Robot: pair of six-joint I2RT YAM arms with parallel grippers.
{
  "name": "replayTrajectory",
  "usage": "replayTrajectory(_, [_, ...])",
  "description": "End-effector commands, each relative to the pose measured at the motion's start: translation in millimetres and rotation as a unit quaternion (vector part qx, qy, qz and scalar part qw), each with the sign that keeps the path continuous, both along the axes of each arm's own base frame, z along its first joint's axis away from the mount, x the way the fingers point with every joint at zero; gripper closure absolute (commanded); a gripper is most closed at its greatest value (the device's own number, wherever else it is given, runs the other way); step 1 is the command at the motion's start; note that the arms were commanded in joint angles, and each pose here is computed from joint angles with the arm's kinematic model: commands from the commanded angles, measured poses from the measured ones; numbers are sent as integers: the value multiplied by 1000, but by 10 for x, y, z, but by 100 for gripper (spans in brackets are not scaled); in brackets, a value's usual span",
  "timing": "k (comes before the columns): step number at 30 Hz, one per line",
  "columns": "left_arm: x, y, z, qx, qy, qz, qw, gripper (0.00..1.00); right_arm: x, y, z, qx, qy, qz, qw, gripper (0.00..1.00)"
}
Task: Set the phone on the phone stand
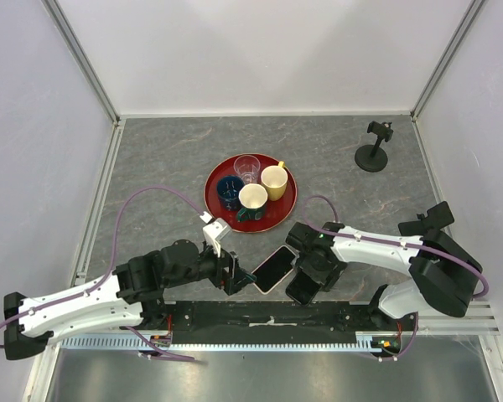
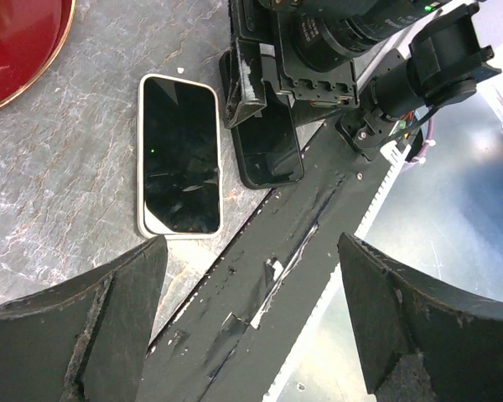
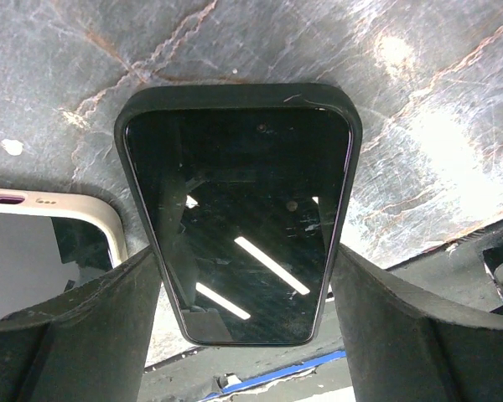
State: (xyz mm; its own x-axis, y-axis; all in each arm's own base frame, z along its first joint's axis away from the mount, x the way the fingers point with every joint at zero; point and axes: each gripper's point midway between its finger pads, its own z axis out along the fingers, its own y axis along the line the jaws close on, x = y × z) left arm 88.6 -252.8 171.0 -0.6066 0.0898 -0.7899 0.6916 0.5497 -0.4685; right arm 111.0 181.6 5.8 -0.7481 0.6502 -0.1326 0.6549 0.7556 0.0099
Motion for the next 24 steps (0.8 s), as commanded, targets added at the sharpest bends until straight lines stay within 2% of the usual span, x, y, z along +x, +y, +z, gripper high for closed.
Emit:
replayTrajectory(1, [15,-2,131,-19,-14,0,1000,11,-129,-150,-369,-29,26,-23,999,22])
replayTrajectory(3, [11,0,124,-17,-12,0,1000,11,-127,-161,-406,-34,27,-21,999,24])
replayTrajectory(6, [9,-5,102,-12,-9,-1,1000,11,-87,-195,-463,-44,16,-17,999,33])
replayTrajectory(8, [4,-26,78,-7,-6,-4,1000,10,-52,-229,-466,-52,4,-9,999,54])
replayTrajectory(9, [3,-52,84,-7,-5,-7,1000,9,-39,-234,-453,-53,0,-8,999,76])
replayTrajectory(10, [-18,-84,99,-8,-2,-16,1000,7,-28,-252,-439,-56,-3,-7,998,88])
replayTrajectory(11, [-15,-129,17,8,6,-20,1000,6,-8,-248,-388,-51,-12,-6,999,97])
replayTrajectory(12, [-3,-170,24,8,7,-22,1000,6,31,-264,-356,-53,-24,-5,998,100])
replayTrajectory(14, [-22,-281,-20,15,30,-33,999,6,109,-242,-225,-38,-52,-4,998,100])
replayTrajectory(18, [-26,-501,-22,-24,59,-50,997,6,345,-227,102,-2,-140,-7,990,100])
replayTrajectory(20, [-16,-609,24,-65,75,-63,993,6,476,-282,330,9,-197,-13,980,100])
replayTrajectory(24, [66,-756,-73,-80,105,-80,988,5,616,-438,674,20,-277,-24,960,100])
